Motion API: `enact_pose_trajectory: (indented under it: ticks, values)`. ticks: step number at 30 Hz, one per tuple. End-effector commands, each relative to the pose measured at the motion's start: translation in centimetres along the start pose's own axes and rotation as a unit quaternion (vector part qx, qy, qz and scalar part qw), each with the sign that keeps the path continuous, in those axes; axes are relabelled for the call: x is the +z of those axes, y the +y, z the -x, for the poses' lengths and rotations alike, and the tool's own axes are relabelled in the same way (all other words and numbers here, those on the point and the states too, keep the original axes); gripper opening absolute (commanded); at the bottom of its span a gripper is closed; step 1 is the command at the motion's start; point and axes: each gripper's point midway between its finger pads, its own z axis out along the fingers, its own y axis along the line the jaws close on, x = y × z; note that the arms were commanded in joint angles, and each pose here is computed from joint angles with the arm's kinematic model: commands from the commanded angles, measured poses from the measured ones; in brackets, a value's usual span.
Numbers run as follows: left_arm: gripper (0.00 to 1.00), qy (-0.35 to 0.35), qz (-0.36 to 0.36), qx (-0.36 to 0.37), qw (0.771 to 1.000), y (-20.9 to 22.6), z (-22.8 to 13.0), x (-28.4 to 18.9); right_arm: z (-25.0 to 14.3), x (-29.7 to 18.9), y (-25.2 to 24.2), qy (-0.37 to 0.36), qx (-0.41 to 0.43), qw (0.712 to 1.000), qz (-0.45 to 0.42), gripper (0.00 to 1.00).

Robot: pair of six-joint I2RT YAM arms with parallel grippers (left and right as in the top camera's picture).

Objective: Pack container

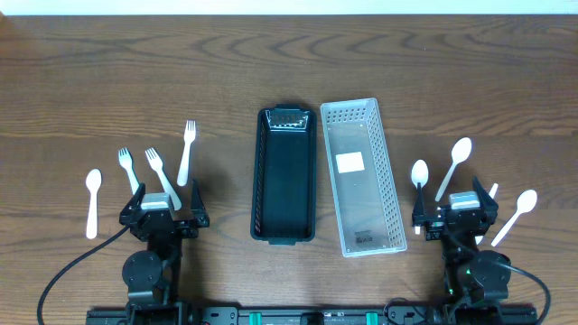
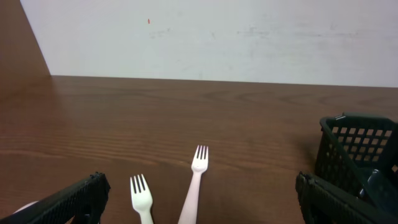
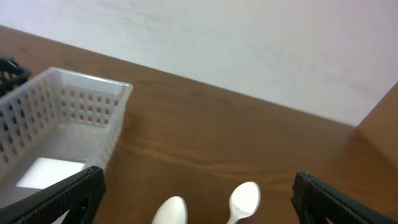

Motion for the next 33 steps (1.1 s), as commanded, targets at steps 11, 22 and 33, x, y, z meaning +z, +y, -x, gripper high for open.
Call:
enact_pose_trajectory:
  ticks: [11,22,33]
  values:
    - [0.98,0.059,-0.016,-0.078,0.995,-0.7,2.3,-0.7,3.2,-0.4,-1.5,0.017,0.159,0.987,-0.024,0.99]
    - [0.98,0.247,-0.003,-0.082,0.966,-0.9,2.7,1.5,4.8,1.4,-3.5,0.231,0.154,0.959,-0.049,0.99]
    - [0.98,0.415,0.003,-0.091,0.905,-1.4,0.6,2.5,4.6,3.9,-2.4,0.472,0.158,0.867,0.006,0.99]
